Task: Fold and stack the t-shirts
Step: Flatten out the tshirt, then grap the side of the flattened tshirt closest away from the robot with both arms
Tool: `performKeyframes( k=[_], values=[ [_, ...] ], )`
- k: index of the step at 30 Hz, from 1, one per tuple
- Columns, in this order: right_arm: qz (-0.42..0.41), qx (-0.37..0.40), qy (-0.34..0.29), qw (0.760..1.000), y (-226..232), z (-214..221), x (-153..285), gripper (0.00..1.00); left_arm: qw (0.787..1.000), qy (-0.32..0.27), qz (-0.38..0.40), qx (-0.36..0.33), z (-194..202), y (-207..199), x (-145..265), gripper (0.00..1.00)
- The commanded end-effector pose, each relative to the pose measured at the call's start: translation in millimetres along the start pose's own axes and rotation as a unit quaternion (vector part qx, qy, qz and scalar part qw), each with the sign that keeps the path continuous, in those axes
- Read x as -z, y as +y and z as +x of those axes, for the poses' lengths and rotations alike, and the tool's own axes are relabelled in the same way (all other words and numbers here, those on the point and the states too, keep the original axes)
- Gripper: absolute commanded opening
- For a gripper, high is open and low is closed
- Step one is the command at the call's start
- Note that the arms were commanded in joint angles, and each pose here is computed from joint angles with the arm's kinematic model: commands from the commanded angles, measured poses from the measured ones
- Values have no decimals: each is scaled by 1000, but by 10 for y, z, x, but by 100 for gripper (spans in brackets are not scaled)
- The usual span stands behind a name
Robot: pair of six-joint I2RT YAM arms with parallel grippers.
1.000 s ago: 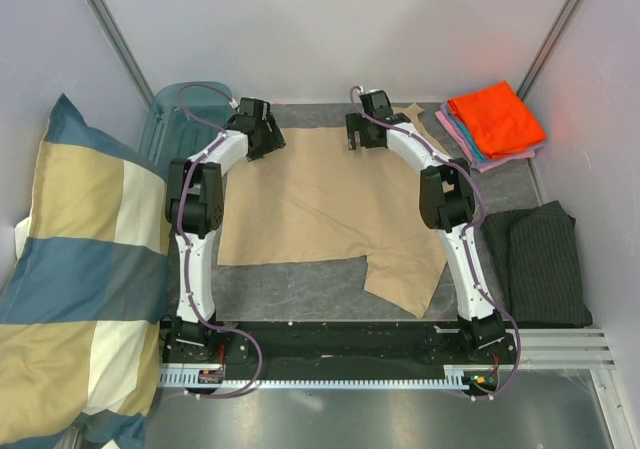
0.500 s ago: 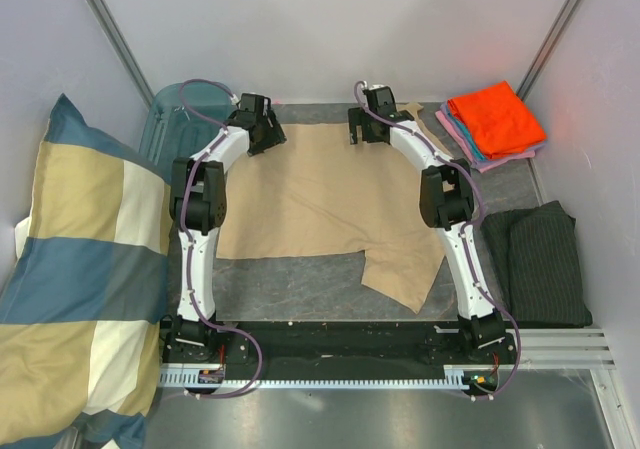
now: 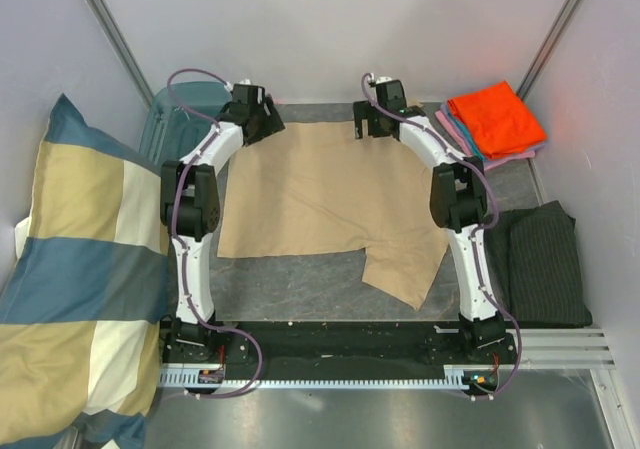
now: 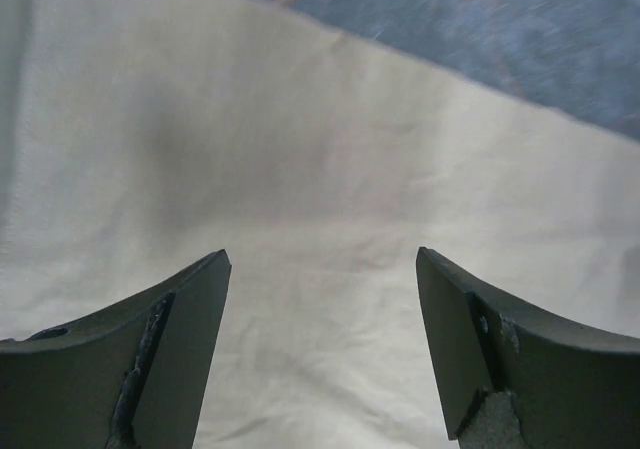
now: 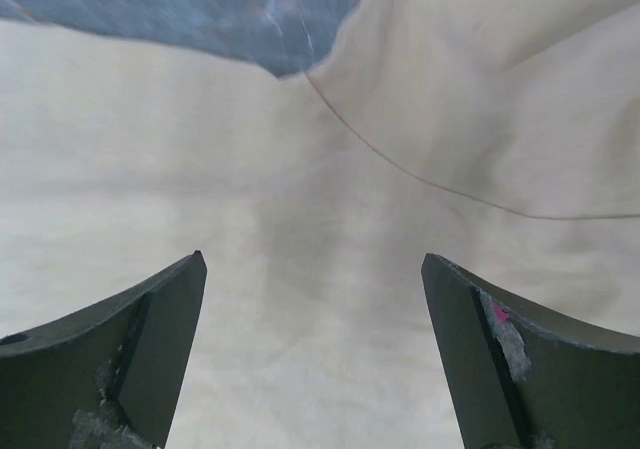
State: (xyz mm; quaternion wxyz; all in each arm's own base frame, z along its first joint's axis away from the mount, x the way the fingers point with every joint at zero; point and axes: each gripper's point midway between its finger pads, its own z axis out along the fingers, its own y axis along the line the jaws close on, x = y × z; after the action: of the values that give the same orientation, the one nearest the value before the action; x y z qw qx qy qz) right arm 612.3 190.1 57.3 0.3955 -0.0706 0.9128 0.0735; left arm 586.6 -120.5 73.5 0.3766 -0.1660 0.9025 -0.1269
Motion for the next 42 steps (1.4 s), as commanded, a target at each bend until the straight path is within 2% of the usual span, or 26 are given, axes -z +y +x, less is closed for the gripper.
performKeyframes(
  k=[1, 2, 4, 5, 6, 7, 8, 9, 10, 11, 12, 13, 14, 15, 16, 17, 18, 19, 20, 21, 22, 24, 27, 34, 42],
  values=[
    [-27, -1, -127, 992, 120, -1084, 1061, 98, 984, -150, 97, -2, -1124, -653, 1139, 84],
    [-29, -4, -150, 988, 139, -1254, 1356, 98, 982, -158, 103, -3, -1161, -703, 1263, 98],
    [-19, -25, -140, 990, 89, -1148, 1520, 98, 979, -171, 114, 3, -1184, -743, 1594, 98],
    [-6, -35, -157, 987, 54, -1240, 1810, 98, 979, -167, 118, 5, -1113, -764, 1665, 98],
    [8, -45, -124, 991, -8, -975, 1800, 98, 983, -147, 111, 14, -887, -685, 1642, 98],
    [14, -59, -138, 989, -19, -1006, 2093, 98, 981, -153, 122, 13, -825, -760, 1859, 98],
    [31, -77, -104, 991, -48, -659, 2035, 98, 981, -155, 116, 12, -724, -735, 1929, 98],
    [33, -85, -93, 991, -15, -520, 2098, 98, 987, -128, 96, 4, -382, -591, 1834, 98],
    [25, -81, -100, 991, 103, -472, 2319, 98, 985, -136, 105, -3, -283, -662, 2057, 98],
    [40, -84, -70, 993, 120, -155, 2300, 98, 986, -140, 89, -6, -172, -580, 2103, 98],
    [89, -82, -60, 991, 16, 10, 2387, 98, 992, -108, 70, -8, 199, -395, 2007, 98],
    [83, -72, -69, 992, 176, 74, 2594, 98, 992, -103, 77, -5, 341, -395, 2080, 98],
    [103, -80, -47, 990, 164, 380, 2593, 98, 990, -108, 90, 1, 411, -388, 2247, 98],
    [143, -83, -40, 985, 76, 547, 2692, 98, 993, -87, 82, 2, 703, -260, 2227, 98],
    [138, -90, -49, 985, 174, 624, 2871, 98, 993, -77, 91, -5, 871, -299, 2282, 98],
    [153, -93, -26, 983, 131, 927, 2876, 98, 991, -86, 100, -6, 921, -304, 2427, 98],
    [178, -123, -15, 976, 68, 1125, 2951, 98, 993, -66, 93, -5, 1161, -203, 2399, 98],
    [169, -135, -24, 976, 116, 1212, 3094, 98, 993, -57, 103, -9, 1293, -239, 2447, 98],
    [185, -134, -4, 974, 39, 1511, 3099, 98, 992, -59, 114, -6, 1334, -255, 2552, 98],
    [196, -170, 0, 966, 4, 1664, 3163, 98, 993, -48, 110, -12, 1464, -203, 2543, 98],
    [199, -173, -2, 965, -36, 1835, 3260, 98, 992, -42, 115, -20, 1544, -225, 2586, 98],
    [225, -212, 4, 951, -146, 2079, 3401, 98, 992, -34, 116, -33, 1630, -185, 2640, 98],
    [238, -233, 15, 943, -262, 2361, 3617, 98, 991, -30, 117, -53, 1663, -158, 2695, 98],
    [258, -266, 44, 928, -252, 2953, 3743, 97, 990, -28, 123, -65, 1634, -207, 2716, 98],
    [250, -253, 36, 934, 100, 3102, 3695, 91, 990, -12, 126, -62, 1748, -183, 2690, 98]
  ],
)
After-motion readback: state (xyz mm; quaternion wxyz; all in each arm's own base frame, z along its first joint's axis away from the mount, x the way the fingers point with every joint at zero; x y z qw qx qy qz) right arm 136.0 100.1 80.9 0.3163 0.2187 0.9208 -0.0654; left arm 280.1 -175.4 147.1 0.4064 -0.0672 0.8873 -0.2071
